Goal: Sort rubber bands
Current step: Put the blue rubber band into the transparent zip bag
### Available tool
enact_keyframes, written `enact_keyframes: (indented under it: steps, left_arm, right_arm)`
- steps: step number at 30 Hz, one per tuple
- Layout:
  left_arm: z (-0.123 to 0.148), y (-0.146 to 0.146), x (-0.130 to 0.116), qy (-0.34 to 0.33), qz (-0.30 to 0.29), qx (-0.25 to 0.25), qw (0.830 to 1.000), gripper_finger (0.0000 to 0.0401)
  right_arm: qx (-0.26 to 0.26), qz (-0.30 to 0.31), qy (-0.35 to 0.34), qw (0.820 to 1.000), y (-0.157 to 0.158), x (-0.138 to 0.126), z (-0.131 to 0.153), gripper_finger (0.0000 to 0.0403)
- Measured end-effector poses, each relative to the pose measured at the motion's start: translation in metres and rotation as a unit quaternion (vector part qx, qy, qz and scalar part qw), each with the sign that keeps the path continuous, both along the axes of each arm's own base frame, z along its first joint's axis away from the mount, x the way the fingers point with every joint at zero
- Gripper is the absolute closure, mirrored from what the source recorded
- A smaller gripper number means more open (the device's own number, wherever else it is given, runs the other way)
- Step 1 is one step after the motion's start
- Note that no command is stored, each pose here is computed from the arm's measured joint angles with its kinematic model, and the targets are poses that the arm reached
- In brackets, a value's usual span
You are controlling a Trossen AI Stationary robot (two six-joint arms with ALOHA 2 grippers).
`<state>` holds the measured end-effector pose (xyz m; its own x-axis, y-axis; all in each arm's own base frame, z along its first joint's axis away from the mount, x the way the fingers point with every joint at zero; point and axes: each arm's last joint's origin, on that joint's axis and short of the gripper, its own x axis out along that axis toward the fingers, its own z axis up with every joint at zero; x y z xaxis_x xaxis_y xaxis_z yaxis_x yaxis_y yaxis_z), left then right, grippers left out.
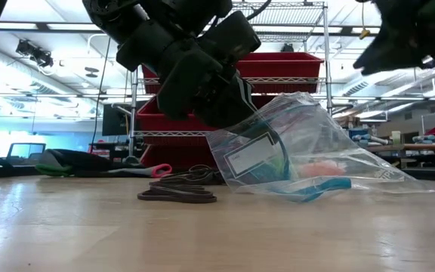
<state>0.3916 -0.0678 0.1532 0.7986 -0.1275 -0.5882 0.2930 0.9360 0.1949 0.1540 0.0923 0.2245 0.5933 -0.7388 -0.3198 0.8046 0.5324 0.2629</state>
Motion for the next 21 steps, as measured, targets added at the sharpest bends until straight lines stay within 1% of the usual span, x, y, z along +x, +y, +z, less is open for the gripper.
enact_keyframes:
  steps: [2,3,6,7,9,11,13,16,18,21]
  left_arm:
    - [0.0,0.0,0.0,0.0,0.0,0.0,1.0,0.0353]
    - [0.0,0.0,0.0,0.001,0.0,0.0,1.0,0.0353]
    - [0.0,0.0,0.0,0.003,0.0,0.001,1.0,0.0353]
    - [-0.001,0.0,0.0,0.004,0.0,0.001,1.0,0.0353]
    - [-0.001,0.0,-0.001,0.005,0.0,0.001,1.0,0.0353]
    - [-0.001,0.0,-0.001,0.008,-0.001,0.003,1.0,0.0353]
    - [-0.002,0.0,-0.001,0.012,-0.005,0.01,1.0,0.0353]
    - [-0.003,0.0,-0.002,0.016,-0.007,0.012,1.0,0.0353]
    - [-0.004,0.001,-0.003,0.022,-0.01,0.02,1.0,0.0353]
    - [-0.006,0.0,-0.005,0.03,-0.026,0.076,0.996,0.0353]
  right_arm:
    - [0.018,0.031,-0.015,0.999,-0.007,-0.005,0.009,0.0314]
    - [0.036,0.053,-0.018,0.998,-0.009,-0.006,0.013,0.0318]
    - [0.074,0.143,-0.044,0.986,-0.018,0.0,0.024,0.0329]
    - [0.076,0.185,-0.058,0.978,-0.02,0.004,0.028,0.0332]
    - [0.057,0.258,-0.085,0.961,-0.025,0.011,0.035,0.0339]
    - [0.047,0.308,-0.095,0.945,-0.032,0.018,0.04,0.0345]
    - [0.06,0.324,-0.067,0.942,-0.042,0.027,0.041,0.0348]
    - [0.125,0.328,0.005,0.937,-0.058,0.045,0.035,0.0349]
    - [0.165,0.336,0.047,0.926,-0.067,0.062,0.033,0.0347]
    - [0.212,0.353,0.116,0.904,-0.078,0.088,0.029,0.0343]
